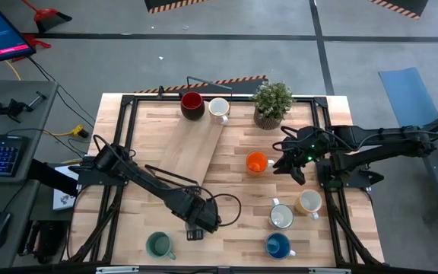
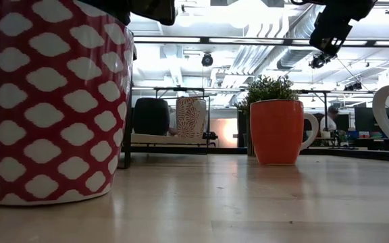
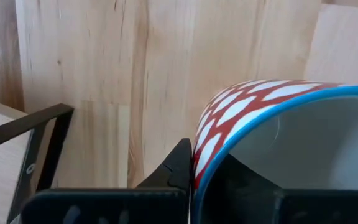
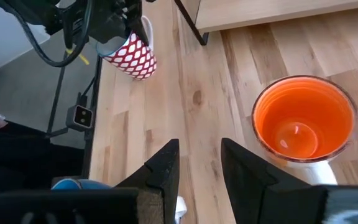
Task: Place coffee mugs
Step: Put the red cup on the shelf
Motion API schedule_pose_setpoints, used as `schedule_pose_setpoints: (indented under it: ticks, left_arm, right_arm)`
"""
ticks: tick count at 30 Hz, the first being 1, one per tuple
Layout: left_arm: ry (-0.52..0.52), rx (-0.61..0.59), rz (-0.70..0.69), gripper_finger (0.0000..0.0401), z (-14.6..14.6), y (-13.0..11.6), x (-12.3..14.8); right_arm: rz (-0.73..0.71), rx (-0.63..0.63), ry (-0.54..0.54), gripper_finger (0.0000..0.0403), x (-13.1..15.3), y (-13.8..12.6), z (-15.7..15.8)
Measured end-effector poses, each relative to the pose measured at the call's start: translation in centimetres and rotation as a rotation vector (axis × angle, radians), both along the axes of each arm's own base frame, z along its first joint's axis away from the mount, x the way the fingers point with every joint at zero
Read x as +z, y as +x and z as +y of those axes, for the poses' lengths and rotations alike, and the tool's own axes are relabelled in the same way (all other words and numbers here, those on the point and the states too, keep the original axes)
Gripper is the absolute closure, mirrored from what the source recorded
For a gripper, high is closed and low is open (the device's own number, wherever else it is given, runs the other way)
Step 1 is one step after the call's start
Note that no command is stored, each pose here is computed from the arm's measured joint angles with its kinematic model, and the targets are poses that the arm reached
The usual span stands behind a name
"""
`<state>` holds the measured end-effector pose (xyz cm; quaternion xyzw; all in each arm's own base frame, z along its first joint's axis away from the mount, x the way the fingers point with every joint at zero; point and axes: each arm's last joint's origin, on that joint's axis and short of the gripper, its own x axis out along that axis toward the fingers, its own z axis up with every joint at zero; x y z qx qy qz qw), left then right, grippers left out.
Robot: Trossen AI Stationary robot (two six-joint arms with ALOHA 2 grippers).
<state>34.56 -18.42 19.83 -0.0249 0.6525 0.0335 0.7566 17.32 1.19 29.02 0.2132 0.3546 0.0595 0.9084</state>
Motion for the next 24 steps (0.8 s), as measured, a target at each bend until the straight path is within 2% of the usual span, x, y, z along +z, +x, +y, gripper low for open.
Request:
schedule_pose_setpoints:
  ticks: [7,15,19,24]
  left_arm:
    - [-0.034,-0.007,-0.013,0.0393,-0.2,0.3,1.0]
    - [-0.108,-0.093,-0.24,0.0393,0.0,1.2,8.8]
    - [-0.043,-0.085,-0.415,0.0393,1.5,1.2,13.3]
    - [0.135,-0.023,-0.518,0.0393,5.4,0.5,16.9]
  right_arm:
    - [0.001,-0.014,-0.015,0.0304,0.0,0.0,-0.1]
    - [-0.004,-0.014,-0.021,0.0304,0.0,0.0,-0.1]
    - [-0.007,-0.017,-0.019,0.0304,0.0,0.0,-0.1]
    - [-0.01,-0.025,-0.011,0.0304,0.1,0.1,-0.1]
